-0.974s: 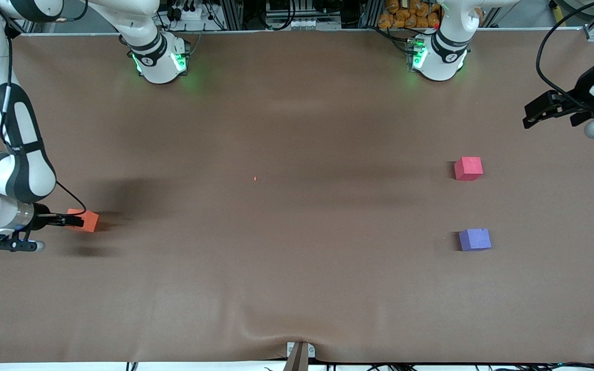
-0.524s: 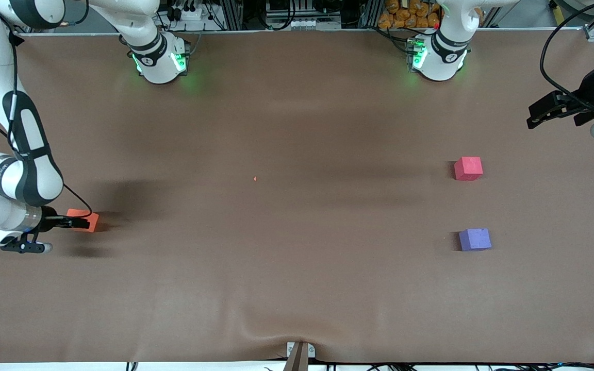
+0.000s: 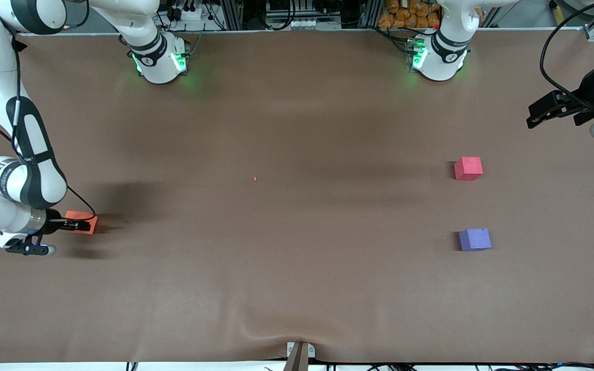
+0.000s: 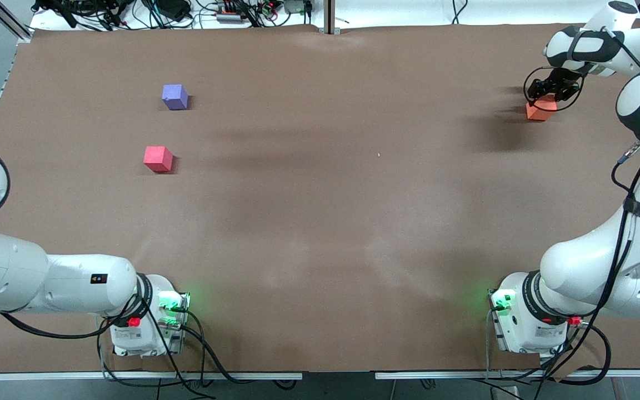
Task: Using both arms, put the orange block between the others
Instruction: 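Lower the right gripper over the orange cube and close on it, then carry the orange cube with the right gripper to the table middle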
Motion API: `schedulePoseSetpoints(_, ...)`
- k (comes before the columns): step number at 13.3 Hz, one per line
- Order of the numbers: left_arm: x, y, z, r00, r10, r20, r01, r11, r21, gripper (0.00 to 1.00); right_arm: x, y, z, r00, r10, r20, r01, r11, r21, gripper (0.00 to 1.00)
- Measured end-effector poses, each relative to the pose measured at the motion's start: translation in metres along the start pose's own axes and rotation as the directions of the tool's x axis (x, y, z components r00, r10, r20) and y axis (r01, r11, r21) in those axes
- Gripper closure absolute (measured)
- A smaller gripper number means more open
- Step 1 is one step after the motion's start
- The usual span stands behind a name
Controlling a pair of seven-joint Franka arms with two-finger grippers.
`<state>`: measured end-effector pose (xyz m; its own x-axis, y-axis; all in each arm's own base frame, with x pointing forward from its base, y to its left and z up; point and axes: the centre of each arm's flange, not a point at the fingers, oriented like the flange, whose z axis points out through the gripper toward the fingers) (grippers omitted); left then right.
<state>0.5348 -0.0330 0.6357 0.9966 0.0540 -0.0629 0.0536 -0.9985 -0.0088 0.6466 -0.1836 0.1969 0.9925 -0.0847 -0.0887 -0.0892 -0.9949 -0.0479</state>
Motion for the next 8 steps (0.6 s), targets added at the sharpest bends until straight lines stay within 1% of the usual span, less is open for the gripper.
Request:
schedulePoseSetpoints(4, 0.000, 0.000, 0.000, 1.000, 0.000, 0.001, 0.000, 1.000, 0.000, 0.00, 0.014, -0.038, -0.017, 0.997, -0.069, -0.037, 0.070, 0.998, 0.008, 0.38)
schedulePoseSetpoints(5, 0.000, 0.000, 0.000, 1.000, 0.001, 0.001, -0.001, 1.000, 0.000, 0.00, 0.018, -0.049, -0.028, 0.993, -0.103, -0.054, 0.104, 0.995, 0.005, 0.41)
schedulePoseSetpoints(8, 0.000, 0.001, 0.000, 1.000, 0.001, 0.001, -0.001, 1.000, 0.000, 0.00, 0.025, -0.094, -0.064, 0.973, -0.209, -0.103, 0.209, 0.978, -0.008, 0.41)
